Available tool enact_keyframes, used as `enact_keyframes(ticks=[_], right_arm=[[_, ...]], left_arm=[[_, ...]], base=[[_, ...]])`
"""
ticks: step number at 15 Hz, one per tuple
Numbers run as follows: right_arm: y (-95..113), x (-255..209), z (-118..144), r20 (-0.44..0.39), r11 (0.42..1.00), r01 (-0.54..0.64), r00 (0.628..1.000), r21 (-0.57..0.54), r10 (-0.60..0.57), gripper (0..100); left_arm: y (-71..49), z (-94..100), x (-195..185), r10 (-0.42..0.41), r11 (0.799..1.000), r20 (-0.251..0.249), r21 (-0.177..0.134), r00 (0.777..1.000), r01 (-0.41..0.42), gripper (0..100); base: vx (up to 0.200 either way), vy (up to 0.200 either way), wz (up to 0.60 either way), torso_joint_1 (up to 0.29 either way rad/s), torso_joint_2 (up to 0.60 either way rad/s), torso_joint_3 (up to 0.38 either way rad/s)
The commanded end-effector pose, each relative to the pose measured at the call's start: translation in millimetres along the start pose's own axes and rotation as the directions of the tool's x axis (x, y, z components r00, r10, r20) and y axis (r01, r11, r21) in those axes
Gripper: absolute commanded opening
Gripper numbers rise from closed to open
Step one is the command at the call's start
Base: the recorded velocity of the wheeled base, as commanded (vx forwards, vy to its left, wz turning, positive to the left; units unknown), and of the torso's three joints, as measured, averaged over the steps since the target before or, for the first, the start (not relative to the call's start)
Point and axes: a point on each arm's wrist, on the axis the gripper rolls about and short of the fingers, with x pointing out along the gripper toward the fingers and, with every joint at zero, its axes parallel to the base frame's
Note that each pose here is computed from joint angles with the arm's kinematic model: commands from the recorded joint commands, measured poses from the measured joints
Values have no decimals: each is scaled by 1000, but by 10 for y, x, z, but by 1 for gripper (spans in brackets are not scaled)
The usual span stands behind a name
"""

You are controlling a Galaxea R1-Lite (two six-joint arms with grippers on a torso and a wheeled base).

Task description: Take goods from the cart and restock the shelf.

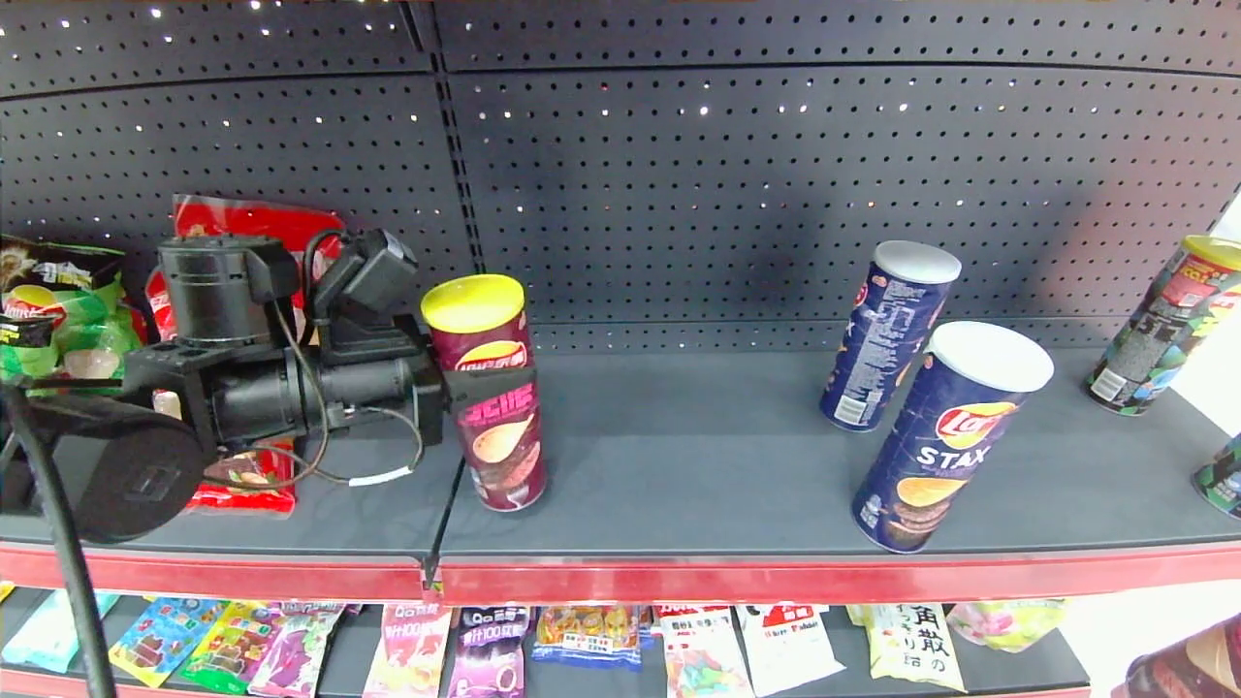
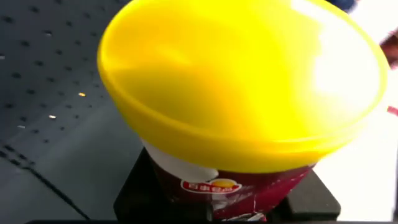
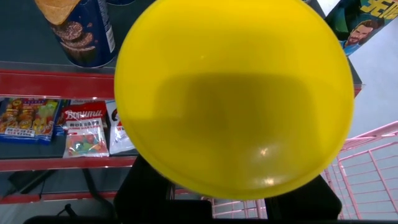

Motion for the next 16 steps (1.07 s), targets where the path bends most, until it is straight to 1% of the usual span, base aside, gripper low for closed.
enact_keyframes(ticks=[1,2,6,7,8,10,11,13,16], right_arm=[[-2,-8,4,6,1000,1,1000,0,-1,0],[-3,-10,3,7,1000,1,1000,0,-1,0],[-2,-5,4,4,1000,1,1000,-1,-1,0],[-2,-5,4,4,1000,1,1000,-1,-1,0],[-2,-8,4,6,1000,1,1000,0,-1,0],[-3,-9,8,7,1000,1,1000,0,-1,0],[-3,-9,8,7,1000,1,1000,0,-1,0],[-2,-8,2,4,1000,1,1000,-1,-1,0],[-1,-6,-2,3,1000,1,1000,-1,-1,0]], left_arm=[[-21,-46,-100,-19,1000,-3,21,1000,19,0],[-6,-69,-114,-47,998,-1,40,999,47,0],[15,-132,-68,-119,993,1,28,993,119,0],[39,-163,-39,-129,991,-2,24,992,129,0],[68,-192,-7,-131,991,-3,21,991,131,0],[140,-224,64,-127,991,12,42,992,127,0],[153,-229,78,-127,991,15,47,992,126,0],[151,-262,105,-148,988,16,44,989,147,0],[157,-292,111,-158,987,13,40,987,157,0]], base=[[0,0,0,0,0,0],[0,0,0,0,0,0],[0,0,0,0,0,0],[0,0,0,0,0,0],[0,0,0,0,0,0],[0,0,0,0,0,0],[0,0,0,0,0,0],[0,0,0,0,0,0],[0,0,0,0,0,0]])
